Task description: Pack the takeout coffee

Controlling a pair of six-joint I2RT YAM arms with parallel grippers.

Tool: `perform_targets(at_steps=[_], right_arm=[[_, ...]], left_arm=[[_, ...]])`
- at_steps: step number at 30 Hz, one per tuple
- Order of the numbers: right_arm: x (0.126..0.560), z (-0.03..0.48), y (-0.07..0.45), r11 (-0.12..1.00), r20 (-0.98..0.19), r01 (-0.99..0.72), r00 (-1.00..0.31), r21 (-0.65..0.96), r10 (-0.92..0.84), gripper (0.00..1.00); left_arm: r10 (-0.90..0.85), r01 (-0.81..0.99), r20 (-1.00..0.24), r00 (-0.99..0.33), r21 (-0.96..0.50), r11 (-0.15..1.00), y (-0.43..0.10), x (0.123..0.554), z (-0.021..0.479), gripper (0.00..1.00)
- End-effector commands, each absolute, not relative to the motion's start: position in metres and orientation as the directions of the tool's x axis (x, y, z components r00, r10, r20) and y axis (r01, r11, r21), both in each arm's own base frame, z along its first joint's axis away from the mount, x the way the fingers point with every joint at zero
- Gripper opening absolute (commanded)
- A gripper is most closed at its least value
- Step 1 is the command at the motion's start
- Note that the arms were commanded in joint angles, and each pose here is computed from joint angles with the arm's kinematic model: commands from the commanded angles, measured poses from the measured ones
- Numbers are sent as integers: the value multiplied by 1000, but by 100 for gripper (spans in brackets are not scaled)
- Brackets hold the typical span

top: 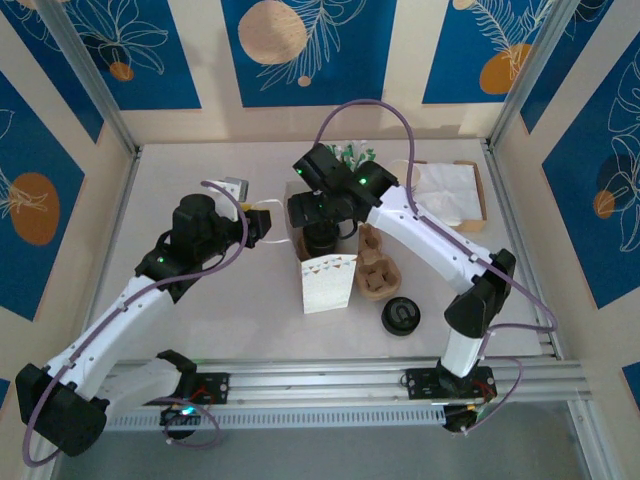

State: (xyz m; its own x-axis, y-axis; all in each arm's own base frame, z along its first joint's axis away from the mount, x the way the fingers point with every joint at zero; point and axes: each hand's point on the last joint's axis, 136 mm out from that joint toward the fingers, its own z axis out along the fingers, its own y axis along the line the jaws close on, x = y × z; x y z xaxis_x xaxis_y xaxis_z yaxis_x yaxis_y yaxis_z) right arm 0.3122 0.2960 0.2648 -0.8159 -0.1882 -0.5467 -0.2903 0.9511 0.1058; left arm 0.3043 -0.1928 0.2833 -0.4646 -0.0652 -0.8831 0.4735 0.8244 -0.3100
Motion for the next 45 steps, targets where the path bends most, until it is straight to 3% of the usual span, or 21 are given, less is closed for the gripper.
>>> perform_targets(at_steps=[1,17,45], right_arm=[[309,285,292,950,-579,-286,-798,122,-165,89],[299,303,290,945,-615,-309,-768,110,-179,81],[275,356,289,905,-710,-386,-687,179,-153,81]], left_arm=[[-44,485,-889,-455,-289,825,-195,301,285,43],[-41,487,-889,-455,-287,825,-196,301,285,43],[-34,487,-888,-459,-283,826,-196,301,283,43]])
